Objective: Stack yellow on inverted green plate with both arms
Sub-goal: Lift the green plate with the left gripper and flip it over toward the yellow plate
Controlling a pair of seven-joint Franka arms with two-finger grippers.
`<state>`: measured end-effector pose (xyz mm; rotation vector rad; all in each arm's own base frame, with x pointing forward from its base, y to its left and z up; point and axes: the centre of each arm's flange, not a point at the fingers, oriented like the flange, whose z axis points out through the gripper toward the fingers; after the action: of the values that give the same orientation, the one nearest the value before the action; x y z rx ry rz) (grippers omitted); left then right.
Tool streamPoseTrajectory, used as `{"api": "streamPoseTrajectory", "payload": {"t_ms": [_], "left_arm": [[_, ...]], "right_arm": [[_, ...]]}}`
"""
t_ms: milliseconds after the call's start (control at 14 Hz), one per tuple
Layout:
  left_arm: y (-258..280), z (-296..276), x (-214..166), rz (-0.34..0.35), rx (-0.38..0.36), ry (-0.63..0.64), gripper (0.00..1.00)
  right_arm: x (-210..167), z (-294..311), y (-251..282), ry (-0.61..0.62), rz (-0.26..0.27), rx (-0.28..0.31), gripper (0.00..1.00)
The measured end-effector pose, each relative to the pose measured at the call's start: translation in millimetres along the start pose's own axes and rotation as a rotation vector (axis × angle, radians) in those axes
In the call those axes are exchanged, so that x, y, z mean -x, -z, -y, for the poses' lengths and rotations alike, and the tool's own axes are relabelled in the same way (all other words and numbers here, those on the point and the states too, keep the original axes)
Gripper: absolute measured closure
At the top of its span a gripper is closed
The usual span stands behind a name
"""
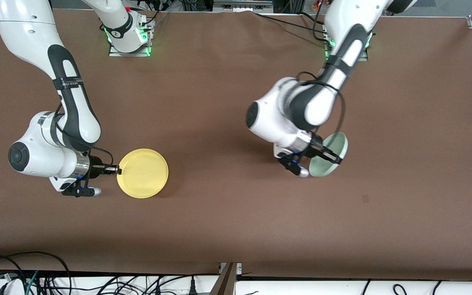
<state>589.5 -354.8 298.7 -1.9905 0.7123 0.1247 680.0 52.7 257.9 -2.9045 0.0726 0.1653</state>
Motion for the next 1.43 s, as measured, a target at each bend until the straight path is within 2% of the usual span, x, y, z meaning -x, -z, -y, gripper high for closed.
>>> {"api": "streamPoseTrajectory", "payload": {"t_ms": [214,429,643,929,1000,1214,1429], "left_arm": [[24,-51,3,0.014,-0.068,0.127,0.97],[51,-108,5,-0.030,-0.108,0.197,0.97],[77,-147,16,-0.064,-0.195,0.258,0.97],[92,-160,22,-0.085,-0.185,0.326,0.97],[99,-163,22,-0.096,-0.147,0.334,0.91],[120,-172,19,-0.132,-0.010,0.349,0.60],[139,-166,12,-0.119,0.209,0.437,0.30]], "right_arm": [[0,0,-1,0.000,0.003,-0.001,0.98],[1,0,-1,0.000,0.007,-0.001,0.98],[1,1,-2,0.001,0.010,-0.001,0.98],[1,0,-6,0.000,0.016,0.000,0.98],[1,0,-7,0.000,0.018,0.000,0.98],[1,0,-8,0.000,0.019,0.000,0.98],[1,0,-8,0.000,0.019,0.000,0.98]]}}
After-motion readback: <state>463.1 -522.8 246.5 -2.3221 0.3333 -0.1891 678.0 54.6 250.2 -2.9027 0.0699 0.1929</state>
